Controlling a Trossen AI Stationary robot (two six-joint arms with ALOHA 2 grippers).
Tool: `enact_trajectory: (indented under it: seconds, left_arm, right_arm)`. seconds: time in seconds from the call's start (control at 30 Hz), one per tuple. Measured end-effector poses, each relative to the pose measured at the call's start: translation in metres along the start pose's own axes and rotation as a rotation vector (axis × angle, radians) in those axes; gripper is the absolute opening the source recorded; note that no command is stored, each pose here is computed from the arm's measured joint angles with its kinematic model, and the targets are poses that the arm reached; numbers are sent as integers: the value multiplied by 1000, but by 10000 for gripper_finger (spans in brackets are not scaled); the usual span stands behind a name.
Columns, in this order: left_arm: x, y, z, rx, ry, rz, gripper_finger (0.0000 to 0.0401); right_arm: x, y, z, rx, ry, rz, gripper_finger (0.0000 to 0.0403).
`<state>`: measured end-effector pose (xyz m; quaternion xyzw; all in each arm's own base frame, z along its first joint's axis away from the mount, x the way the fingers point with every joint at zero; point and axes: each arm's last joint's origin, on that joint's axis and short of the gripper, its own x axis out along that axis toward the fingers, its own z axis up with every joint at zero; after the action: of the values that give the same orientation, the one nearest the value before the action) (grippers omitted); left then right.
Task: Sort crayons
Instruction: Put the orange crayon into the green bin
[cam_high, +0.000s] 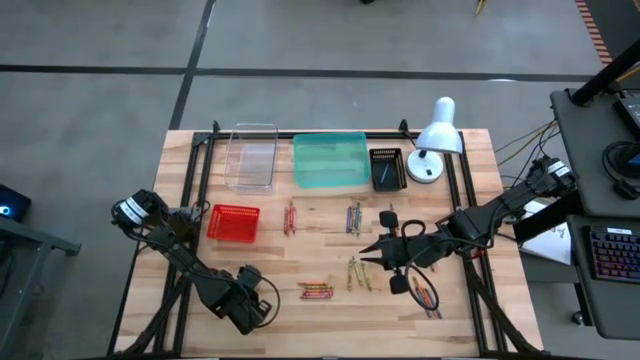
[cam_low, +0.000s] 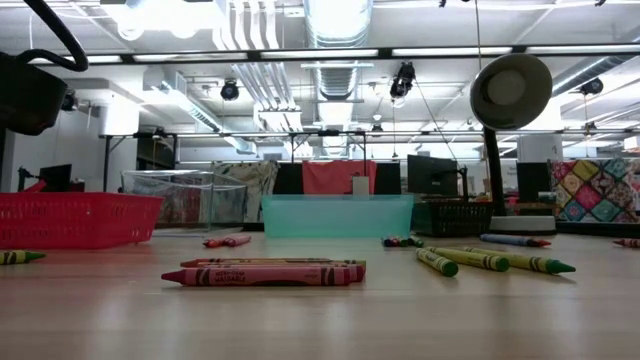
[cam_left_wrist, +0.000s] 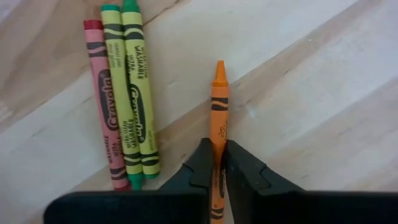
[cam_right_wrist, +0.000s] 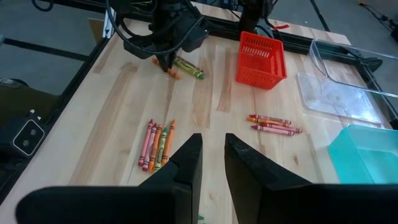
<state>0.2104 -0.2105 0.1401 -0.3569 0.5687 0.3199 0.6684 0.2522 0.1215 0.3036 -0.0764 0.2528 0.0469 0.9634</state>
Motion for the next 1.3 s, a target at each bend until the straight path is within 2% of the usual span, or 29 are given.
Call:
enact_trajectory:
  seconds: [0.13,0.4,0.6,0.97,1.3]
  left_arm:
    - [-1,-1,0,0,2,-9,2]
    - [-18,2,3,69,16,-56,1]
    - [-30,7,16,95,2,-44,0]
    - [-63,20,72,195,-55,-79,0]
    - [-93,53,145,296,-156,-67,0]
  right_arm:
    - [0,0,0,0,0,0,59]
    - [0,0,0,-10,1,0,59]
    - [0,0,0,-11,1,0,59]
    - [0,0,0,-11,1,0,59]
    - [0,0,0,-9,1,0,59]
